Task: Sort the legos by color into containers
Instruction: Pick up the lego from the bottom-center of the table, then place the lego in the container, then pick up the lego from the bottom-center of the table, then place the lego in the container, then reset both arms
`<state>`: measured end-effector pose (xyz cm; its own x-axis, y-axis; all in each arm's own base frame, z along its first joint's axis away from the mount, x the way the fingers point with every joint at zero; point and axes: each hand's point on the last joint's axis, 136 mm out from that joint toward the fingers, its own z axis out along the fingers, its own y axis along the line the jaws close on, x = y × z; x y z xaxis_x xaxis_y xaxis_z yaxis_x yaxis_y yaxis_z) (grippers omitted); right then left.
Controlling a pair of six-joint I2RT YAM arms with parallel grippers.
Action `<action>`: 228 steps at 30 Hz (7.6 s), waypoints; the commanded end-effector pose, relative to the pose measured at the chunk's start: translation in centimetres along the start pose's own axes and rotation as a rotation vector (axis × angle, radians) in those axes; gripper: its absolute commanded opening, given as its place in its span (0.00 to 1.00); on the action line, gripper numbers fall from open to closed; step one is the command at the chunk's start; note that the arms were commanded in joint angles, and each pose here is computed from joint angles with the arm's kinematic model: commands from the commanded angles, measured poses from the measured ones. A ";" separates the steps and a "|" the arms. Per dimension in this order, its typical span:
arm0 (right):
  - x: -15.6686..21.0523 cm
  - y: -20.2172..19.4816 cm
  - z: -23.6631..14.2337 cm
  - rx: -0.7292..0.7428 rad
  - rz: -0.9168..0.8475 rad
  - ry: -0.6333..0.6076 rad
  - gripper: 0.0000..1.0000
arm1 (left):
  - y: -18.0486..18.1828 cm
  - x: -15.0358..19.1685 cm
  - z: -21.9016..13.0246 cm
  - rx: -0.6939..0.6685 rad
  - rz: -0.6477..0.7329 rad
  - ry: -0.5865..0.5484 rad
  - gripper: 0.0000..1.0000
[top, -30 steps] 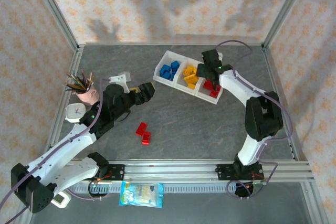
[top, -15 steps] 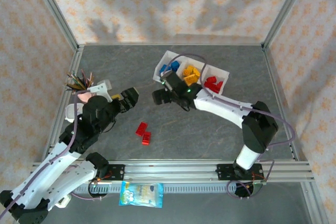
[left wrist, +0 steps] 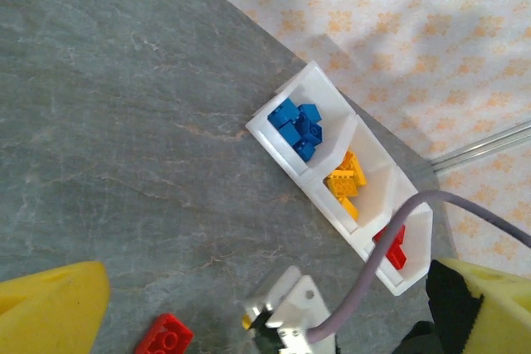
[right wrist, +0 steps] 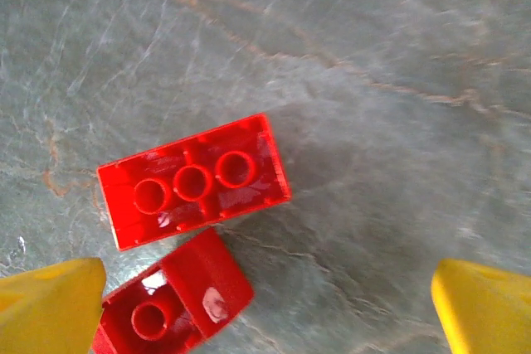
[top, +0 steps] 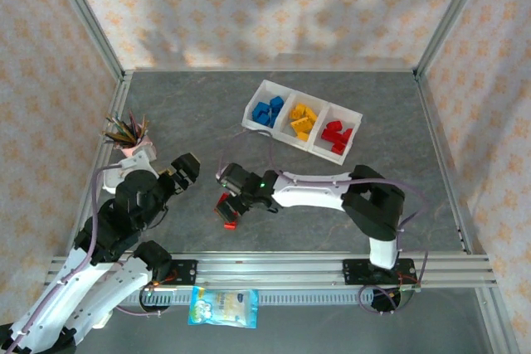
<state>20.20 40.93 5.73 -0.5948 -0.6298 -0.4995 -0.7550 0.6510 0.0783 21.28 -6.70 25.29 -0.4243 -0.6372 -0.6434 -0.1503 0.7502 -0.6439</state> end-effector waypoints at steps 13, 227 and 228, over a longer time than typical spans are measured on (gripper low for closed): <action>-1.7 1.6 3.7 0.037 -0.112 0.003 0.99 | 2.8 0.6 -0.4 -0.089 -0.030 -0.011 0.99; 7.3 -41.3 -25.0 0.938 1.092 -0.615 1.00 | -2.3 -5.3 11.7 -0.146 0.312 -0.179 0.99; 8.4 -41.5 -25.8 0.979 1.108 -0.638 1.00 | -1.0 -6.3 11.6 -0.193 0.321 -0.214 0.99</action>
<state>40.83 1.67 19.20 -0.4536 0.3951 -0.7989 0.4304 0.8820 0.1918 34.34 -10.55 24.89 -0.3701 -0.4568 -0.8089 -0.0769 0.8828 -0.4633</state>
